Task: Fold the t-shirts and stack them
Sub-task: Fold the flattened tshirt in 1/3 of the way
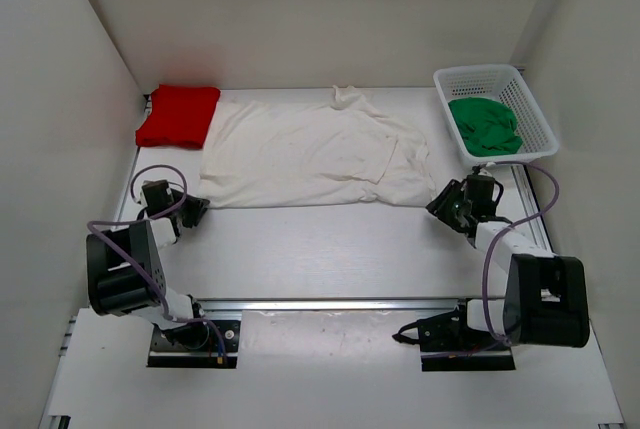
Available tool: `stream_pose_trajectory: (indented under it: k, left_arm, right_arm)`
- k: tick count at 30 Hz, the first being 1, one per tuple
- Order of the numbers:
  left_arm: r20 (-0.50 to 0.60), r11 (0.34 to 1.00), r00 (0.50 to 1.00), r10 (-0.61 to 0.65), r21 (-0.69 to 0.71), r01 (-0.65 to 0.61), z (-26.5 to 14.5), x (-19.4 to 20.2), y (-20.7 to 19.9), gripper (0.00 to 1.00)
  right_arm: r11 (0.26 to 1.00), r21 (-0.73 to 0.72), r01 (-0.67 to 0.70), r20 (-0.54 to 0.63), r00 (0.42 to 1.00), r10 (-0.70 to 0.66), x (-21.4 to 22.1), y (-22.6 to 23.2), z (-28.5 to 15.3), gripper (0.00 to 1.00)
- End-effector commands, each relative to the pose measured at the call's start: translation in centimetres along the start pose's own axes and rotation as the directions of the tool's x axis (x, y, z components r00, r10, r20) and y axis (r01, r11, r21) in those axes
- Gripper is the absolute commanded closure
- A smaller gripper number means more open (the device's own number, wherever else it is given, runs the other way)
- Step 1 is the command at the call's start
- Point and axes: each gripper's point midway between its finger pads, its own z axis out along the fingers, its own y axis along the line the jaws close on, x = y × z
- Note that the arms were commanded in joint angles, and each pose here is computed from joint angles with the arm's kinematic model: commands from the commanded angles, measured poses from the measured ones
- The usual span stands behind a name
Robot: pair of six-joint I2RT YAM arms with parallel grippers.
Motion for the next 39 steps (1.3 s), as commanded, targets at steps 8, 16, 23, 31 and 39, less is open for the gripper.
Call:
stream_pose_trajectory:
  k: [8,16,23,31,39]
  left_arm:
    - [0.004,1.0,1.0,0.017,-0.012,-0.017,1.5,-0.1,-0.6,0.8]
    - [0.021,0.996,0.997,0.078,-0.054,-0.076,2.2,-0.6,-1.3,1.0]
    - [0.062,0.991,0.99,0.126,-0.056,-0.122,-0.3,-0.5,-1.2,1.0]
    - [0.024,0.986,0.99,0.139,-0.101,-0.136,-5.4,1.1,3.9,1.0]
    - [-0.026,0.968,0.973,0.23,-0.095,-0.231,-8.5,3.0,6.0,0.66]
  right_arm:
    - [1.0,-0.02,-0.006,0.032,0.999,0.007,-2.2,0.5,3.3,0.66]
    - [0.999,0.004,-0.041,0.065,0.997,0.04,-4.1,0.0,4.1,1.0]
    - [0.994,0.07,-0.087,0.05,0.995,0.083,-0.9,-1.8,1.2,1.0]
    - [0.977,0.129,-0.173,0.096,0.982,0.161,2.9,-5.5,-4.4,1.0]
    - [0.987,0.093,-0.13,0.191,0.975,0.11,2.0,-3.9,-8.2,0.83]
